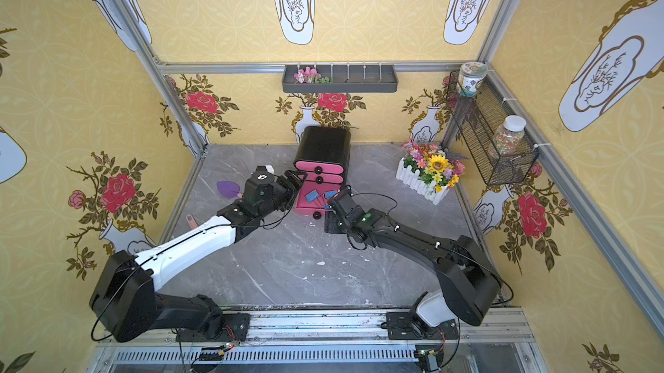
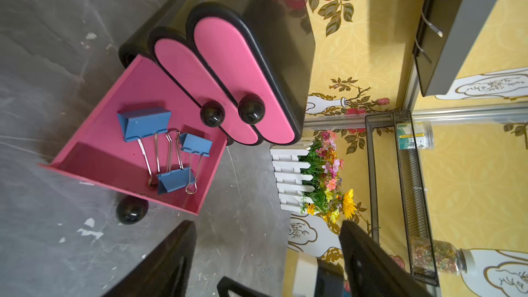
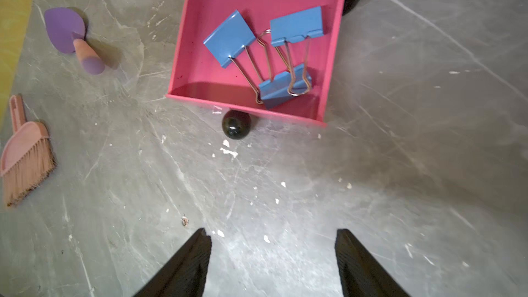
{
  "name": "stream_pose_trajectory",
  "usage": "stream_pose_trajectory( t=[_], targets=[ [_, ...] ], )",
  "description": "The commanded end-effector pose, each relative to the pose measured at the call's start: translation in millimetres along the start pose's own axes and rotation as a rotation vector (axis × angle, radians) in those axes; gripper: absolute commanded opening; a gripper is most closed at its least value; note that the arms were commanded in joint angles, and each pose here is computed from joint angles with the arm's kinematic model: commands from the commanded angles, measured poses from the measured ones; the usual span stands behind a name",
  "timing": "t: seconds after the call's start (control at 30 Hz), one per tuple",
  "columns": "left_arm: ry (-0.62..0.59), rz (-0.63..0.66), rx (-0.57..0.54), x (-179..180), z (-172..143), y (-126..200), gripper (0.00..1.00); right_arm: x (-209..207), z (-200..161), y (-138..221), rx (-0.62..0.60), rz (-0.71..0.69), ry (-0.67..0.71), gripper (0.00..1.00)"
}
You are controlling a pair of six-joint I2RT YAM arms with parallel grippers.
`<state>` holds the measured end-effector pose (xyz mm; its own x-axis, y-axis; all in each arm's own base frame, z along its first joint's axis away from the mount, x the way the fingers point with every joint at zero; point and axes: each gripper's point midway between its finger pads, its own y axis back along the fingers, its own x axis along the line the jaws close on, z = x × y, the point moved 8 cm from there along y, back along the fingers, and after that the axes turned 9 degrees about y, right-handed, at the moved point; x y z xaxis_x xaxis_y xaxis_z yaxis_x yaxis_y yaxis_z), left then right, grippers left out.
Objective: Put the binder clips in the drawer according to color
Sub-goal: Place the binder clip in the drawer, then close the drawer in the storage box.
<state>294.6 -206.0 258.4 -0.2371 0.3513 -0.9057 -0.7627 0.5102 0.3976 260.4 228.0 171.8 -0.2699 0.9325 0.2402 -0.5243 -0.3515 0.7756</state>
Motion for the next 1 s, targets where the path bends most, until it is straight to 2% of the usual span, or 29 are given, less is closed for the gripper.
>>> stream_pose_trajectory(
  t=[0.0, 0.13, 0.3, 0.47, 0.63, 0.97],
  targets=[
    [-0.112, 0.110, -0.004, 22, 0, 18, 0.85, 16, 16, -13, -0.055, 0.107, -0.062, 0.70],
    [-0.124, 0.135, -0.006, 36, -1, 41, 0.85, 25, 19, -37, -0.042, 0.157, -0.108, 0.68],
    [-0.099, 0.156, -0.013, 59, -2, 61, 0.85, 34, 17, -62, -0.009, 0.140, -0.121, 0.69],
    [-0.078, 0.149, -0.025, 72, -3, 74, 0.86, 35, 17, -70, -0.029, 0.099, -0.121, 0.68],
    [-0.076, 0.139, -0.035, 74, -2, 80, 0.86, 31, 12, -75, -0.029, 0.047, -0.128, 0.66],
    [-0.070, 0.139, -0.017, 81, -4, 81, 0.86, 33, 8, -97, -0.019, 0.039, -0.126, 0.60]
  ],
)
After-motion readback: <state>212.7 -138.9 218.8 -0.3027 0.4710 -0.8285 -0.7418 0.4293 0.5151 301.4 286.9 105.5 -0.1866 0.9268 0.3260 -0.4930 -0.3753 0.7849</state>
